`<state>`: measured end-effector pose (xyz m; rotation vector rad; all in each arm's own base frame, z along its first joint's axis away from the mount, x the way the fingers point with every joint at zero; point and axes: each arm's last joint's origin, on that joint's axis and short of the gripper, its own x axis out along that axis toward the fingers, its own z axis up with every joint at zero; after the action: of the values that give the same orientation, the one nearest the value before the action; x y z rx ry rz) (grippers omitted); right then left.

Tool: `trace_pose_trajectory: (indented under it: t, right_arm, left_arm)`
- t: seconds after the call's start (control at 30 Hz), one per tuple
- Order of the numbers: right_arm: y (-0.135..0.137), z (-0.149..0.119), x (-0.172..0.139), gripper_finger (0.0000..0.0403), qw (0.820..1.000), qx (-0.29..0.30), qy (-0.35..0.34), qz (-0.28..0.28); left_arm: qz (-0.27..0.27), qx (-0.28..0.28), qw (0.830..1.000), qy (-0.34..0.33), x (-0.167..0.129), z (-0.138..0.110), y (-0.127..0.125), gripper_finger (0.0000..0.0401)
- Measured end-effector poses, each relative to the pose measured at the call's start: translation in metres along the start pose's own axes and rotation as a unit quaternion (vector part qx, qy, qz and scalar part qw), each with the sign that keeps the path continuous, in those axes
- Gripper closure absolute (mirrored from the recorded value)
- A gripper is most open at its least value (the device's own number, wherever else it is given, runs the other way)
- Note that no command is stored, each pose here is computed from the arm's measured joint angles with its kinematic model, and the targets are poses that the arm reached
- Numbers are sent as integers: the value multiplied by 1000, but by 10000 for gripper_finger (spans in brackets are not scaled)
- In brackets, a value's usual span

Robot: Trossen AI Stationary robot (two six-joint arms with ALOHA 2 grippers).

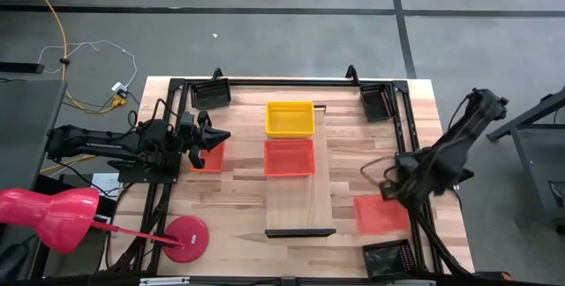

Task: Stack baskets on shelf by color
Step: Stack the bottom orange bin on top of the orange bin on the shelf

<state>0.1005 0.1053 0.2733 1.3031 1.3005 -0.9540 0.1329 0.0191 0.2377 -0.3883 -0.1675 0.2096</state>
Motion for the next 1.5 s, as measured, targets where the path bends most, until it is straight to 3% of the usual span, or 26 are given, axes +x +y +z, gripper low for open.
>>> trace_pose_trajectory:
  t: [0.13, 0.3, 0.47, 0.63, 0.87, 1.13, 1.5]
  right_arm:
    - [3, 5, -54, 402, 992, -26, -39, 116]
    - [20, 7, -103, 402, 959, -51, -106, 257]
    - [56, 11, -121, 402, 927, -42, -197, 317]
    - [107, 21, -119, 402, 909, -49, -240, 337]
    - [159, 46, -112, 403, 909, -95, -236, 330]
    - [178, 74, -102, 403, 922, -100, -228, 298]
    - [184, 84, -97, 403, 927, -113, -215, 285]
  left_arm:
    - [-1, -1, 1000, 1, 0, 0, 0, 401]
    - [-1, -1, 1000, 1, 0, 0, 0, 401]
    - [-1, 0, 1000, 1, 0, 0, 0, 401]
    - [0, 0, 1000, 1, 0, 0, 0, 401]
    - [0, 0, 1000, 1, 0, 0, 0, 401]
    - [-4, -1, 1000, 2, 0, 0, 0, 401]
    - [-14, -1, 1000, 7, 0, -1, -1, 401]
